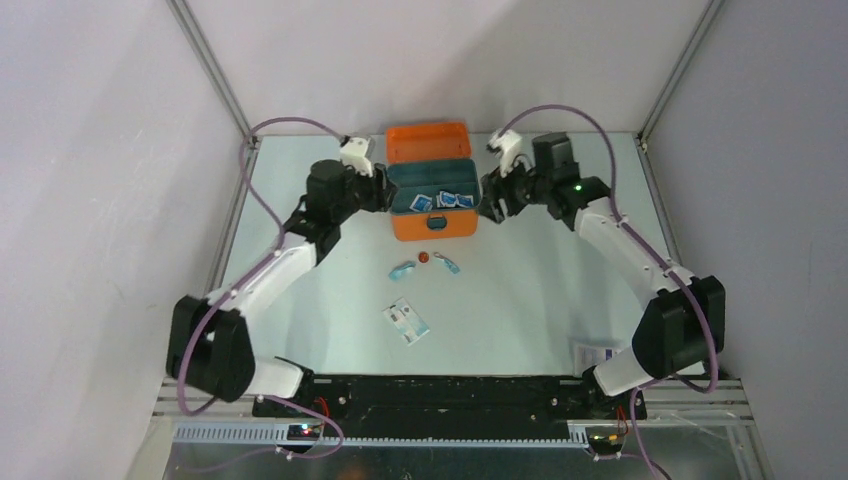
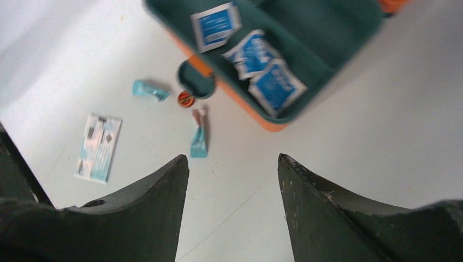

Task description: Organize the medicine kit

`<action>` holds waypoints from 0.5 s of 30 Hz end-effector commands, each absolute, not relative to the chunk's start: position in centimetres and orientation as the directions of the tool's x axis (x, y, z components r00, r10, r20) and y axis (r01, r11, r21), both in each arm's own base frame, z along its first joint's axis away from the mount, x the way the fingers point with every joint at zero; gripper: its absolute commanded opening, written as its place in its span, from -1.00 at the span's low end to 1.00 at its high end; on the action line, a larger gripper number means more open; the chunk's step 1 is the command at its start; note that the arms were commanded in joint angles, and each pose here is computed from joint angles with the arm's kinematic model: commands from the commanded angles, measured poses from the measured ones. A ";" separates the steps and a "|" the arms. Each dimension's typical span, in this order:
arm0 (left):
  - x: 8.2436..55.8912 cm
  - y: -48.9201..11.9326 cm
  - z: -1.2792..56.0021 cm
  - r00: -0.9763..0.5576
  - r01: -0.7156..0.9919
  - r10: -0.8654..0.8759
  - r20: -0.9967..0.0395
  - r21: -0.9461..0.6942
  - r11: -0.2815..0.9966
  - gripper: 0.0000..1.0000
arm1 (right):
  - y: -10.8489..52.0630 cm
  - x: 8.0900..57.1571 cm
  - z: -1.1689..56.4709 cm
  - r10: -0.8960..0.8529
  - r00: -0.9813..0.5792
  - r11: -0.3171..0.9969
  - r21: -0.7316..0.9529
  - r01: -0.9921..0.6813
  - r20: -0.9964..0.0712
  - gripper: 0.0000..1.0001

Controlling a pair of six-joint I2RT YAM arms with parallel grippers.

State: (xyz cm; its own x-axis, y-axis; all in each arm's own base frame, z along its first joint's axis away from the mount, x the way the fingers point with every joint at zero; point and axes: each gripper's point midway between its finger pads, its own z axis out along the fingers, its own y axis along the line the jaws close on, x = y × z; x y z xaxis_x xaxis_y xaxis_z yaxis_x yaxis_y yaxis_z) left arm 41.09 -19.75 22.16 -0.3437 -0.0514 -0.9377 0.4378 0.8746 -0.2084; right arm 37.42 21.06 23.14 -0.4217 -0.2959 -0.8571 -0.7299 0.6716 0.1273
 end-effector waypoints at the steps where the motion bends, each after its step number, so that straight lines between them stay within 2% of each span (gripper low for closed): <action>1: 39.4 -14.8 22.1 -0.318 0.419 0.054 -0.946 -0.090 0.904 0.24 | 24.4 34.5 20.3 -0.492 -0.268 0.494 -0.012 -0.869 -0.828 0.31; 3: 38.5 -13.6 20.3 -0.420 0.394 0.025 -0.907 -0.158 0.906 0.33 | 25.9 33.8 18.1 -0.555 -0.250 0.450 -0.034 -0.892 -0.793 0.28; 4: 37.5 -13.4 19.0 -0.492 0.394 0.019 -0.870 -0.203 0.896 0.34 | 26.9 33.4 16.5 -0.598 -0.240 0.425 -0.049 -0.904 -0.765 0.24; 8: 35.4 -12.7 16.4 -0.616 0.363 0.003 -0.788 -0.281 0.888 0.33 | 29.3 33.8 11.6 -0.710 -0.192 0.383 -0.143 -0.912 -0.678 0.13; 12: 34.7 -12.2 15.2 -0.640 0.309 -0.073 -0.765 -0.344 0.886 0.32 | 30.8 34.8 7.6 -0.791 -0.171 0.385 -0.260 -0.886 -0.588 0.07; 15: 34.8 -12.2 16.2 -0.609 0.318 -0.096 -0.787 -0.353 0.880 0.31 | 31.2 35.4 5.3 -0.836 -0.185 0.398 -0.340 -0.852 -0.516 0.02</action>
State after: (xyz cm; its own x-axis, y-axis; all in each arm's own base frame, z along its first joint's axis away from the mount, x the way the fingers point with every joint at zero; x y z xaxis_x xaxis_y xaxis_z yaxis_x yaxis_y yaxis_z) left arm 35.15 -11.88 14.17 -0.6421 -0.0432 -0.7654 0.3015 0.9037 -0.3039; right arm 32.66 31.21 6.11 -0.2170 -0.7861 -0.5787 -0.9203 0.3624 -0.1471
